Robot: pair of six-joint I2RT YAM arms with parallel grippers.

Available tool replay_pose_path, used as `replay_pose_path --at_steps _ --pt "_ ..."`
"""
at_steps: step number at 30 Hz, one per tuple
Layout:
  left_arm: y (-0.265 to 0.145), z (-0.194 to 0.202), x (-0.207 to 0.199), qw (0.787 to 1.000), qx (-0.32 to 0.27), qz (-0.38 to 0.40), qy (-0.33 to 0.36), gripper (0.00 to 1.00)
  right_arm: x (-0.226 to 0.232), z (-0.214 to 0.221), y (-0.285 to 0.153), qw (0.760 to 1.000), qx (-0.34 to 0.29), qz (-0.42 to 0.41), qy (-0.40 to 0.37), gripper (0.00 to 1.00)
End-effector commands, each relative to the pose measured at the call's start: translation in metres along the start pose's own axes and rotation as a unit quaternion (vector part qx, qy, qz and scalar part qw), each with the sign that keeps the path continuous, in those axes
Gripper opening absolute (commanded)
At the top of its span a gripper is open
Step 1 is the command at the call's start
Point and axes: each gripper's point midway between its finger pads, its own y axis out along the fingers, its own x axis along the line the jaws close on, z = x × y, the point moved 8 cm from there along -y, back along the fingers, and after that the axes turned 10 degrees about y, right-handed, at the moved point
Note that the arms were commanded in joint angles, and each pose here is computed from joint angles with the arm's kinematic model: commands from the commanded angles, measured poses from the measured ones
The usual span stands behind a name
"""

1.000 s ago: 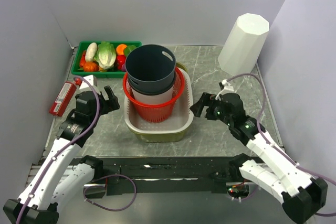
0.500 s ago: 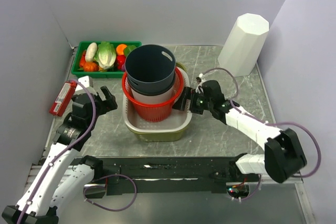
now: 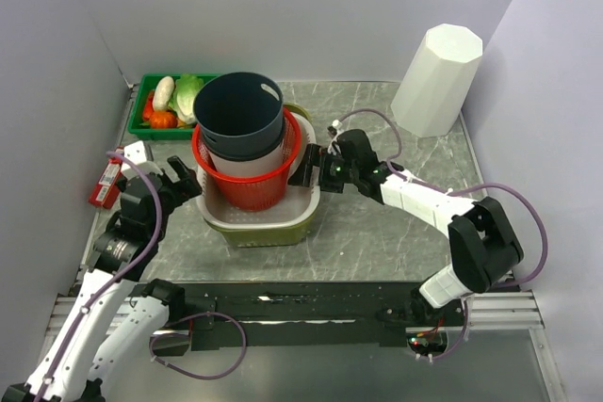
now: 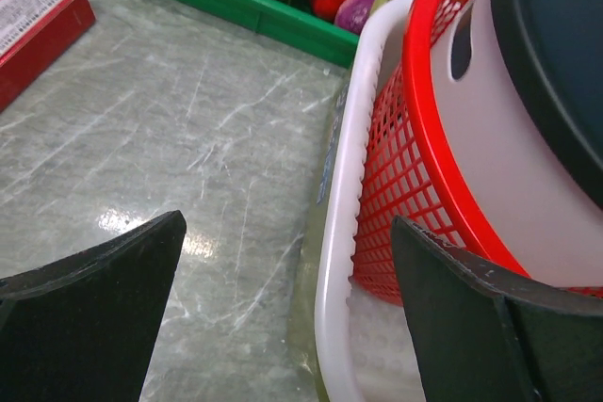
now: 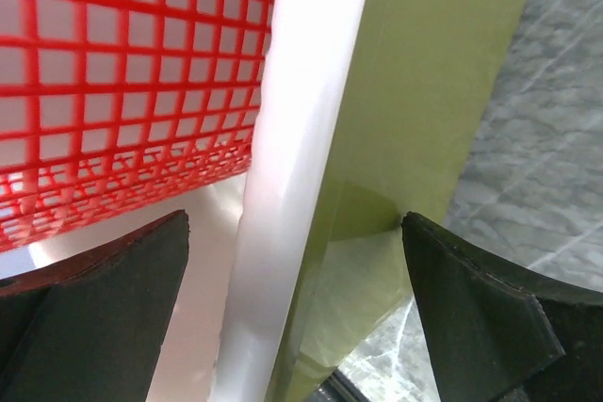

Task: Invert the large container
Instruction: Move the multiple containers to the center of the board, then adjust the container in the container.

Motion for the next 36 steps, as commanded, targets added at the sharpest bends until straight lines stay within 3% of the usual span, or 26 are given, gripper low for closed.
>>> replay_pose_path --at_steps 1,8,12,22,36 --pt "-0.008 -0.011 0.005 0.999 -0.035 -0.011 -0.026 0.96 0.026 -0.023 -0.028 0.996 -0.075 0.027 -0.038 1.0" --pt "-0.011 -0.012 0.002 0.999 -0.045 0.012 -0.027 0.96 0.035 -0.037 -0.078 0.978 -0.182 0.083 -0.061 1.0" --pt "-0.011 -0.011 -0.002 0.998 -0.041 0.032 -0.019 0.96 0.067 -0.049 -0.111 0.966 -0.245 0.023 -0.074 1.0" --pt "-0.009 -0.009 -0.005 0.998 -0.036 0.047 -0.011 0.96 0.163 -0.071 -0.137 0.958 -0.189 -0.169 -0.132 1.0" --pt "-0.003 -0.006 -0.008 0.999 -0.022 0.048 -0.001 0.96 0.189 -0.124 -0.092 0.968 -0.093 -0.2 -0.118 0.96"
